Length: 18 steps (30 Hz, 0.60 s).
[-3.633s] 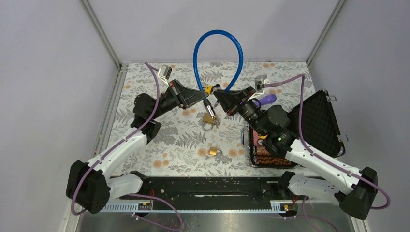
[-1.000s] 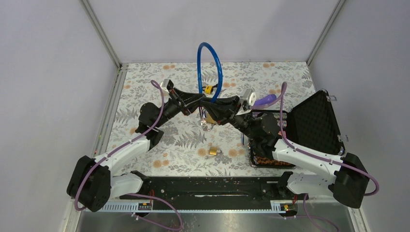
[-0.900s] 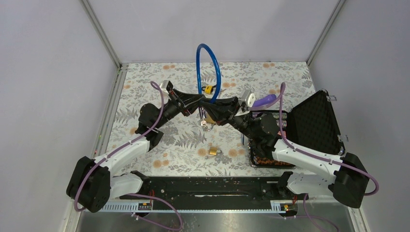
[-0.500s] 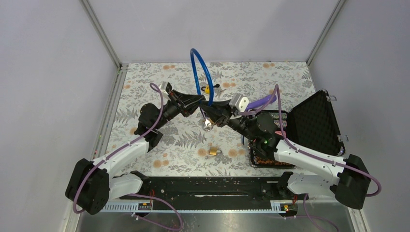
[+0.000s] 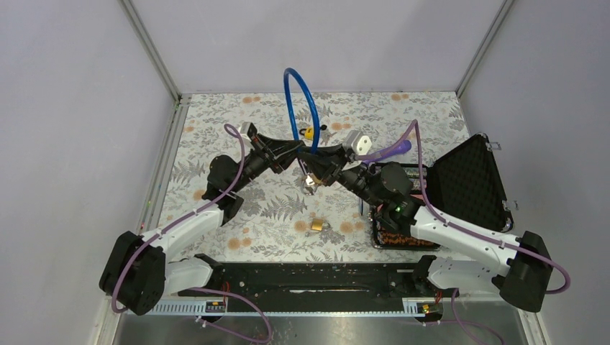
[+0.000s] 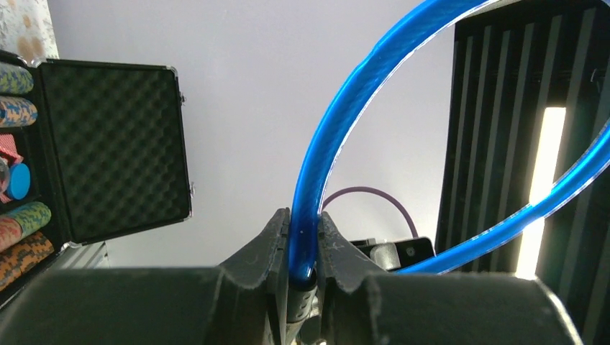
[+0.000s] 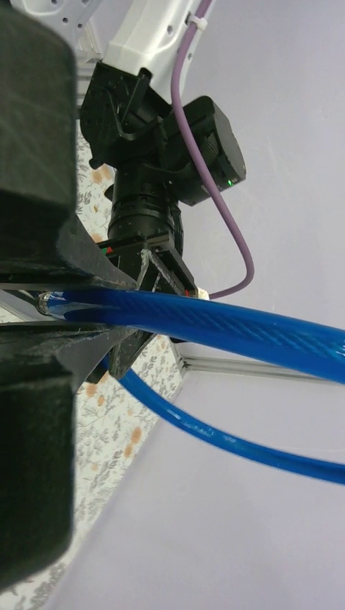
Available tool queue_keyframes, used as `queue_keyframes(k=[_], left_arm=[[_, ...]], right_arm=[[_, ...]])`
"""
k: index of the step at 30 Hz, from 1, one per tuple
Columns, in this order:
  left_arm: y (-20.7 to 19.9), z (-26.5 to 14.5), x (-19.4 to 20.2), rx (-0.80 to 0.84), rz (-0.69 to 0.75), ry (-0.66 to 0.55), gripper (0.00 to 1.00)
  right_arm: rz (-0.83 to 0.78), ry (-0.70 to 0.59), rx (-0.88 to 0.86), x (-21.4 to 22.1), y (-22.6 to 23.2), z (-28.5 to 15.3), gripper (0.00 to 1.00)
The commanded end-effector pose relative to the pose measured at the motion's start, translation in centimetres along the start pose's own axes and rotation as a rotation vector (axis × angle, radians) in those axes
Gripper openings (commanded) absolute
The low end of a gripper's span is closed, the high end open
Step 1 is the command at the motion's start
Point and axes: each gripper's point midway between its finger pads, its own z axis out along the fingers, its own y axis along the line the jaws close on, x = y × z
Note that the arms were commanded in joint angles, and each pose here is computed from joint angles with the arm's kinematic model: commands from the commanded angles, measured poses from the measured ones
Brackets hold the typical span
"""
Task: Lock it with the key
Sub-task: Lock the lock.
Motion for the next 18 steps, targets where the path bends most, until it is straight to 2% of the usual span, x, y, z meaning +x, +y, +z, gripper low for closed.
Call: queue_keyframes(k=[1, 8, 12, 15, 18], left_arm=[[-7.1, -1.4, 2.9, 0.264, 0.011, 0.105, 0.0], [-7.1, -1.4, 2.9, 0.249, 0.068, 0.079, 0.0], [-6.9, -1.5, 2.7, 0.241, 0.086, 0.065, 0.0], [-6.9, -1.4, 2.6, 0.245, 0.098, 0.057, 0.0], [-7.2, -1.4, 2.5, 0.258, 0.122, 0.048, 0.0]], right_arm=[[0.054, 0.159, 0.099, 3.5, -1.3, -1.3, 0.21], [0.129, 0.115, 0.149, 1.0, -1.7, -2.3, 0.35], [0.173, 0.092, 0.167, -0.7, -1.8, -3.0, 0.5], [0.213, 0.103, 0.156, -1.4, -1.4, -3.7, 0.67], [0.275, 0.126, 0.153, -1.6, -0.9, -4.4, 0.79]])
